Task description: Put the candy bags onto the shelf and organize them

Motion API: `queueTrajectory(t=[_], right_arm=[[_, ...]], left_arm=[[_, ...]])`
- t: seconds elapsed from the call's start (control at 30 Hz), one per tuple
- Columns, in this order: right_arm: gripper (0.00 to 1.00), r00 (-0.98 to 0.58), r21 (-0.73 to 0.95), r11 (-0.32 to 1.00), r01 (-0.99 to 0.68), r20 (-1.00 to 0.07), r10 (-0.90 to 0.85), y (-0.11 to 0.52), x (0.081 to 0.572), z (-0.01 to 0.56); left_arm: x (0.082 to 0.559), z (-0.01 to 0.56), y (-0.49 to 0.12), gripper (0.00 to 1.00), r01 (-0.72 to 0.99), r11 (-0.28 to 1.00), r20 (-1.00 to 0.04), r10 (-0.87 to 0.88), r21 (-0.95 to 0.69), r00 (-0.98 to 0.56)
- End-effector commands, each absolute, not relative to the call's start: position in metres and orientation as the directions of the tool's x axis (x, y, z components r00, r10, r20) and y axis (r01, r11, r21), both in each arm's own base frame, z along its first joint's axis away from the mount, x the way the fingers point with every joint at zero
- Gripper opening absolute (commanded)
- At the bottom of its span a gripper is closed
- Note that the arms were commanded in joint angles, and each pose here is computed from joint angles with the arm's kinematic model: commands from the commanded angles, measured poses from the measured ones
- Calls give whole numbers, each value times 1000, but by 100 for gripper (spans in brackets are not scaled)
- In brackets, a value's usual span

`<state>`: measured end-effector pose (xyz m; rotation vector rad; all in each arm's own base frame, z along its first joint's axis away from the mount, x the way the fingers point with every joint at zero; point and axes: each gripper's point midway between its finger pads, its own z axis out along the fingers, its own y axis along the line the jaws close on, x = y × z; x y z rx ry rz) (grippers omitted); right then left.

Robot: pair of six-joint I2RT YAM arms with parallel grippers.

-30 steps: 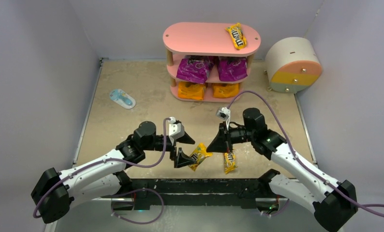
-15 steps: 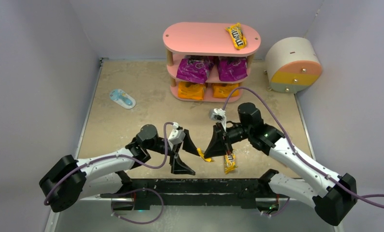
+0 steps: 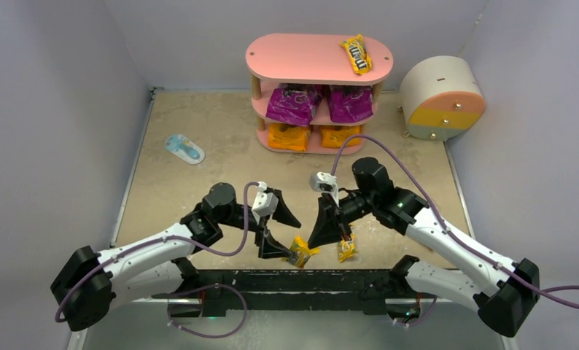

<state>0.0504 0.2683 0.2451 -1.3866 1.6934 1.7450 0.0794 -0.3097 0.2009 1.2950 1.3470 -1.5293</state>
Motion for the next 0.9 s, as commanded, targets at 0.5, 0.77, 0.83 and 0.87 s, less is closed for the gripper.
queueTrajectory(t=[0.5,0.77,0.83,0.87], right_arm=[[0,-410,487,-228,-843,-856,-313,287,70,256],[0,-415,452,-82,-888,-866,-278,286,87,261],[0,-426,440,0,-898,-870,-250,287,100,263],[3,-424,428,36,-903,-874,-235,287,106,265]], left_arm=[[65,225,-323,77,903,-358,-970,46,-240,-239],[68,221,-321,20,913,-317,-967,64,-255,-247],[69,222,-319,18,921,-294,-967,58,-255,-249],[71,223,-318,18,925,-278,-965,51,-261,-257]])
